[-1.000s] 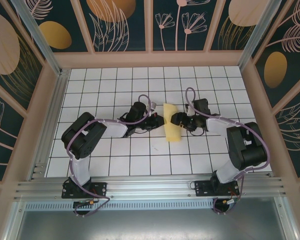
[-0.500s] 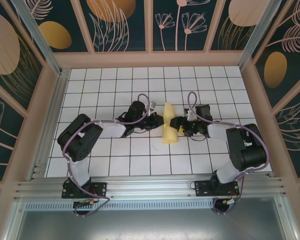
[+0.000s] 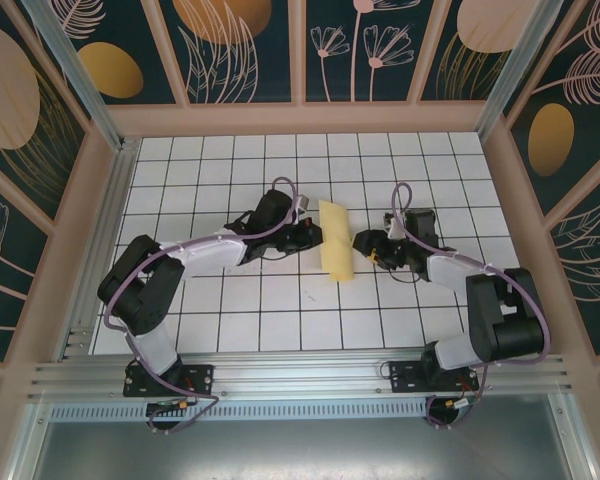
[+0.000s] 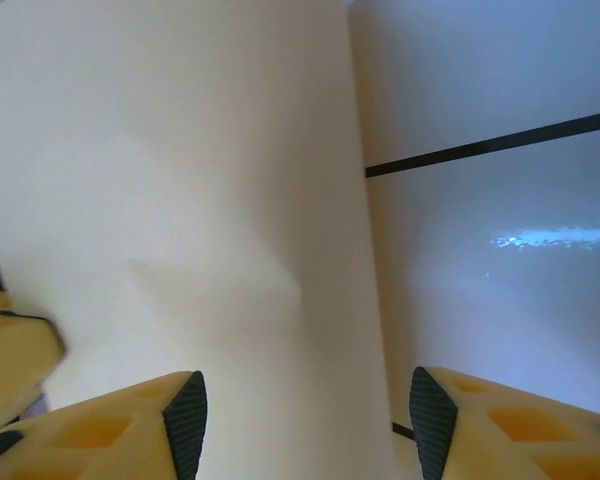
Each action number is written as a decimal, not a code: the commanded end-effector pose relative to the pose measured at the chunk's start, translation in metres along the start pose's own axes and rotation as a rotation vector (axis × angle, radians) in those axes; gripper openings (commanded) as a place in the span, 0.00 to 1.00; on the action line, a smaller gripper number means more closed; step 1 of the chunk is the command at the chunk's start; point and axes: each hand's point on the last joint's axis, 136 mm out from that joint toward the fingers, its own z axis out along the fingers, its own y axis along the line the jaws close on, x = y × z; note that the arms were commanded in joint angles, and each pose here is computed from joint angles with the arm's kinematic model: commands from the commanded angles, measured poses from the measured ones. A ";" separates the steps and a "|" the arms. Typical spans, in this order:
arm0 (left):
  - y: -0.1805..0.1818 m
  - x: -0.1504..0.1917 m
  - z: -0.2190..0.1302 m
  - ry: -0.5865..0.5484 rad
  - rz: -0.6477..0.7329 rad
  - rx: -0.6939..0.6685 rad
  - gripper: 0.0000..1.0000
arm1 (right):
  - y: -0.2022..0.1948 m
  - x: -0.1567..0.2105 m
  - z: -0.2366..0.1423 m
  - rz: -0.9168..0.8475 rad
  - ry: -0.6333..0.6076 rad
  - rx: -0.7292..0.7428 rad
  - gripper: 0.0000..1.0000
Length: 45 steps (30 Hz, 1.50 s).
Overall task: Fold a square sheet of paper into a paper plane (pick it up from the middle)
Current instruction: First fold in half a square sheet of paper at the center of the table.
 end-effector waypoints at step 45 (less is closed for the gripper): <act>0.011 -0.004 0.048 0.146 0.060 -0.017 0.00 | -0.016 -0.005 -0.009 -0.008 -0.055 0.182 0.65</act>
